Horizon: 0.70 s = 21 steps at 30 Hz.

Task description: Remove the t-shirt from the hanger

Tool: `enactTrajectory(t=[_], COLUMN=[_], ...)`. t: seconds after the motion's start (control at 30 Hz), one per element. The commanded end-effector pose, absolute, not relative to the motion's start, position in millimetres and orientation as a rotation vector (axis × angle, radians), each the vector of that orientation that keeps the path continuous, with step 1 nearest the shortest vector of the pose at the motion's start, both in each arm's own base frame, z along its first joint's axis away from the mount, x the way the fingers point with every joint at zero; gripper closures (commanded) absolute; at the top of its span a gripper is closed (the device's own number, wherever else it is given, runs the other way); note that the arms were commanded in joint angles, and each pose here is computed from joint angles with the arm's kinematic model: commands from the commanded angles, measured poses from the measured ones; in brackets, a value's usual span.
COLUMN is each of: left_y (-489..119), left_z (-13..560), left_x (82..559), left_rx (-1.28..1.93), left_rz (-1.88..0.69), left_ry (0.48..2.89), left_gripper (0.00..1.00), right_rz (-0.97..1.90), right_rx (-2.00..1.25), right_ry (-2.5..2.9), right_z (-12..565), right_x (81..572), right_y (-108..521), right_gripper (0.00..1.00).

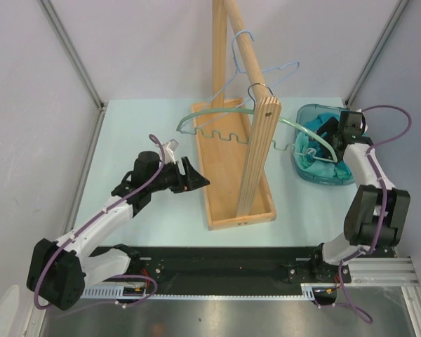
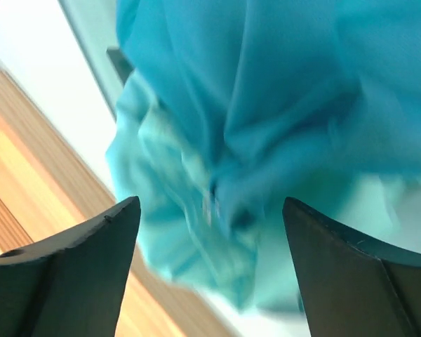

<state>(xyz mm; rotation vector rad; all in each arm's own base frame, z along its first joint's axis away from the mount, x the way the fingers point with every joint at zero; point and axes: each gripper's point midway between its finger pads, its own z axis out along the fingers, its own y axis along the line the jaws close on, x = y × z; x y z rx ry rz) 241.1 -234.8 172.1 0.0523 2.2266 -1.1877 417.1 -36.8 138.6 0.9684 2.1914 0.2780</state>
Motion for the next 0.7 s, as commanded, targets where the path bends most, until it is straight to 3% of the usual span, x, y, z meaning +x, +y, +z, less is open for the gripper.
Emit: enactTrajectory(t=[0.0,0.23,0.5,0.67], left_y=[-238,-246,-257,-250], left_z=[187,192,179,155], left_x=[240,226,197,182], left_rx=[0.093,0.150,0.166,0.149], left_rz=[-1.222,-1.283,-1.302,-1.300], left_ry=[2.142,2.056,2.052,2.100], left_gripper=[0.20,0.14,0.11,0.10], right_rz=[0.150,0.235,0.535,0.567], right_rx=[0.873,0.689,0.561,0.617], right_ry=[2.221,2.274,2.237,2.243], right_z=[173,180,183,156], right_x=[372,304,255,228], right_y=[-33,24,99,97], right_gripper=[0.01,0.00,0.00,0.00])
